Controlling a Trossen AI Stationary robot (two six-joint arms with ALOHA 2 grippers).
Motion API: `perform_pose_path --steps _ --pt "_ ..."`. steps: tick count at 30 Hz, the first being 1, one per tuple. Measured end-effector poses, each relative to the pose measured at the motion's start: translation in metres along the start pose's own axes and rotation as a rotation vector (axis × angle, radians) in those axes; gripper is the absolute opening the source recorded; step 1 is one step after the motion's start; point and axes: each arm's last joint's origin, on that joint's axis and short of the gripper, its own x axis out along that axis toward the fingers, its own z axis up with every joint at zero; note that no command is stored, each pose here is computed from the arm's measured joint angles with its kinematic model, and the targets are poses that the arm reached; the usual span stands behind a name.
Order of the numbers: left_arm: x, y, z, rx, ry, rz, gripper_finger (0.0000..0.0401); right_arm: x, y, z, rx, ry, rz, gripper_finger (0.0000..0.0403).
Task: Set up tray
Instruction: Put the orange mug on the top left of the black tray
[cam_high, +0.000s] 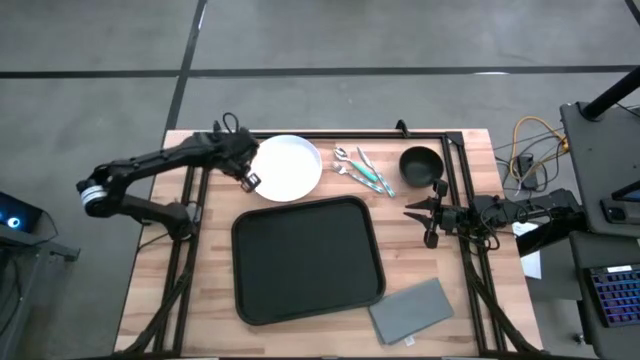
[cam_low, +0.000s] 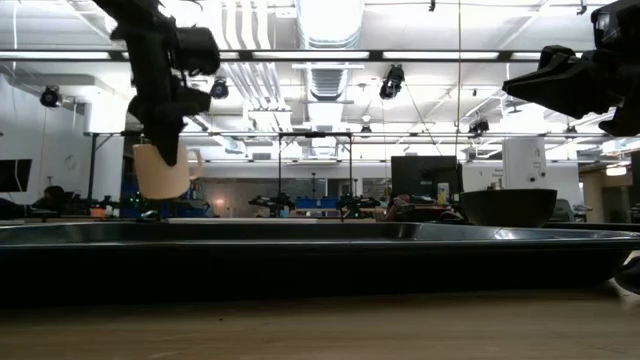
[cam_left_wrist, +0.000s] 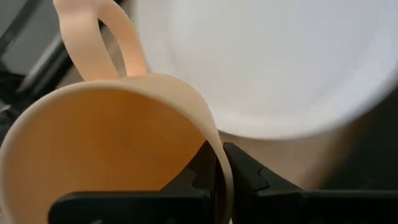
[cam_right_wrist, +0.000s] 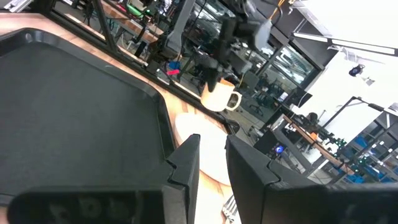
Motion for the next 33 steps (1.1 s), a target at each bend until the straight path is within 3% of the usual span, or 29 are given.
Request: perform_pose_path --steps 16,24,33 --pt "-0.033 -0.101 -0.041 0.187 -0.031 -0.230 0.0000 0.000 0.000 0.000 0.000 0.000 0.000 0.0068" --pt "-0.040 -0.119 -0.061 0.172 0.005 -0.263 0.0000 0.000 0.000 0.000 0.000 0.000 0.000 0.0068" --pt "-0.018 -0.123 -0.084 0.137 0.105 -0.275 0.0000 0.000 0.000 0.000 0.000 0.000 0.000 0.0068"
